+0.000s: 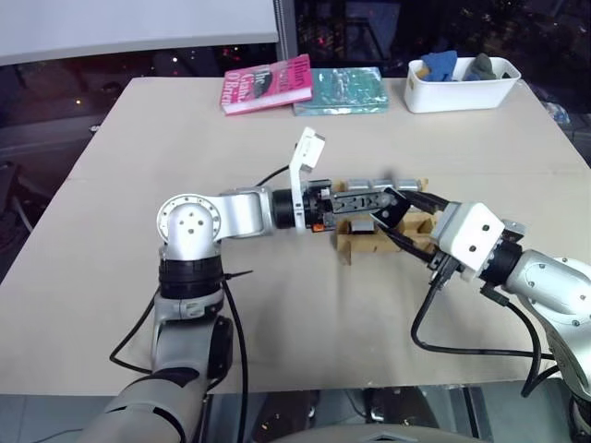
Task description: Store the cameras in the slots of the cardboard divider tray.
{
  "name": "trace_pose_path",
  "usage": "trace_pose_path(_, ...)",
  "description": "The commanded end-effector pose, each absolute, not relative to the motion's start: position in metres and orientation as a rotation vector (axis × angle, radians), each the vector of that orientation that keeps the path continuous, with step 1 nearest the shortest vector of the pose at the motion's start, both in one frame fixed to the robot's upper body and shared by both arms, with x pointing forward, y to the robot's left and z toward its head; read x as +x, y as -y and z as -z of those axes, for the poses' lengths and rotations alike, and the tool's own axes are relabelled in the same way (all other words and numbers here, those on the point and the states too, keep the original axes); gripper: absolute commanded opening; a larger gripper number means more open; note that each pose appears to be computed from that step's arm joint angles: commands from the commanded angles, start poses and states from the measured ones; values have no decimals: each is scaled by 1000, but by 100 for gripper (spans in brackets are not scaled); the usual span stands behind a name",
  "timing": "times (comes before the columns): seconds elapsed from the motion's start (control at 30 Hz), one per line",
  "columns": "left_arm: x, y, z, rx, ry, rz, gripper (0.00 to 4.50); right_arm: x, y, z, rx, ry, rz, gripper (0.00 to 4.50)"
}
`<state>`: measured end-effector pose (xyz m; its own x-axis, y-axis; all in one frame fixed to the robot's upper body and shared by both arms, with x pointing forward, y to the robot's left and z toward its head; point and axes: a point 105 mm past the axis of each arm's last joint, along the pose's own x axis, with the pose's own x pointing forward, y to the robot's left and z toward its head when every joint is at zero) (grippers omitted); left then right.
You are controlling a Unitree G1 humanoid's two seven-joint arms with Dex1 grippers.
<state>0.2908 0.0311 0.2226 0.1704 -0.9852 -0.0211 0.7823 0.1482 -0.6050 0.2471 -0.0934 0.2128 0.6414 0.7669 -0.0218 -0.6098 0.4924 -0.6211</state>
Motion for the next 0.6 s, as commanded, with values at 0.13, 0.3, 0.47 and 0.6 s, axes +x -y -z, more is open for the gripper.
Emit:
trace_pose_path(0.13, 289, -32, -233, -527, -448, 1360, 72, 239, 86, -224, -624, 331, -889, 268)
trace_pose_path(0.3, 301, -36, -240, -490, -370, 1319, 72, 242, 93, -216, -626, 291, -852, 440)
trace_pose_path(0.47, 329, -36, -241, -275, -239, 1300, 72, 238, 139, -220, -342, 240, -795, 440)
trace_pose_path(0.6, 343, -20, -232, -82, -188, 1377, 72, 224, 174, -224, -255, 192, -851, 440)
